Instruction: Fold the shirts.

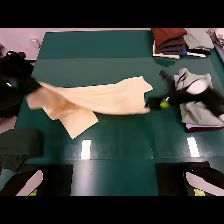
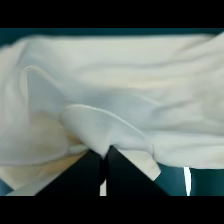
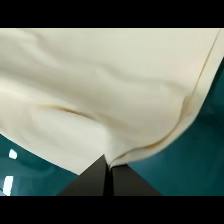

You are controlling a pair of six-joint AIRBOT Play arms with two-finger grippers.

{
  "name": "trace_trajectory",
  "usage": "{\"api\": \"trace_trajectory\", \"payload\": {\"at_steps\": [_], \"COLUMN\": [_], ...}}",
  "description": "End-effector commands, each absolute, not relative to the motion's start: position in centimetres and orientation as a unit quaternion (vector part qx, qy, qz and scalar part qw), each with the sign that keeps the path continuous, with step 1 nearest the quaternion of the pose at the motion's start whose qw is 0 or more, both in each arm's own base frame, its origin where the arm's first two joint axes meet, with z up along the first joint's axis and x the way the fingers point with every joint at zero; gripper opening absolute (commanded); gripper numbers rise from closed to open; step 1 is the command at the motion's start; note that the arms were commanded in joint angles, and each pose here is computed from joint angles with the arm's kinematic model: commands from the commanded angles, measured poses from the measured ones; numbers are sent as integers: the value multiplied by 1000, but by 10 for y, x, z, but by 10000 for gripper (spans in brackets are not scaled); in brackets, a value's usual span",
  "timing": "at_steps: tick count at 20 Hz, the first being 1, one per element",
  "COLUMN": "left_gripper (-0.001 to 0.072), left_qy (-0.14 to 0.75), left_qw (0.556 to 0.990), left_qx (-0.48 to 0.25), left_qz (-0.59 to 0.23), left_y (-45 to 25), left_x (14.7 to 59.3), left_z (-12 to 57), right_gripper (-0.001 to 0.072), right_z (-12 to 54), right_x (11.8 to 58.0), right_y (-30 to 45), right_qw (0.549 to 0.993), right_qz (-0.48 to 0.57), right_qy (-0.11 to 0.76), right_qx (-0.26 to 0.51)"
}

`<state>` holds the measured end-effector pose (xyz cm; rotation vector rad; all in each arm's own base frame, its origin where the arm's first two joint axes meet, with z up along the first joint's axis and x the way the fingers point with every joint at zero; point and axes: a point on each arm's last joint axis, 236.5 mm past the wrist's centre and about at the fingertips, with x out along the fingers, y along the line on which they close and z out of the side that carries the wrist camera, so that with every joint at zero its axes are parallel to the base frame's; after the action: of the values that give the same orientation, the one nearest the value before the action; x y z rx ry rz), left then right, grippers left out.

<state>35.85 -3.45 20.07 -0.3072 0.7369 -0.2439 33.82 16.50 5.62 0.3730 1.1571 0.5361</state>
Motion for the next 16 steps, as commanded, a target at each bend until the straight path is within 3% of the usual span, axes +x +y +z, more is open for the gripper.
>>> {"api": "trace_trajectory", "payload": {"at_steps": [1,5,9,13,16], "left_gripper": [26,26,26,26,25], "left_qy": [180,-37,-176,-208,-150], "left_qw": [971,990,974,966,975], "left_qx": [-92,-32,-17,-26,-49], "left_qz": [-128,-136,-141,-150,-159], "left_y": [-40,-60,-76,-80,-77], "left_x": [332,240,157,141,184], "left_z": [363,537,620,636,607], "right_gripper": [18,18,18,17,17], "right_z": [234,425,503,515,486], "right_x": [361,306,250,245,277], "right_y": [131,80,43,20,18], "right_qw": [895,969,993,997,988], "right_qz": [252,200,109,55,97], "right_qy": [336,112,32,50,98], "right_qx": [148,88,24,19,65]}}
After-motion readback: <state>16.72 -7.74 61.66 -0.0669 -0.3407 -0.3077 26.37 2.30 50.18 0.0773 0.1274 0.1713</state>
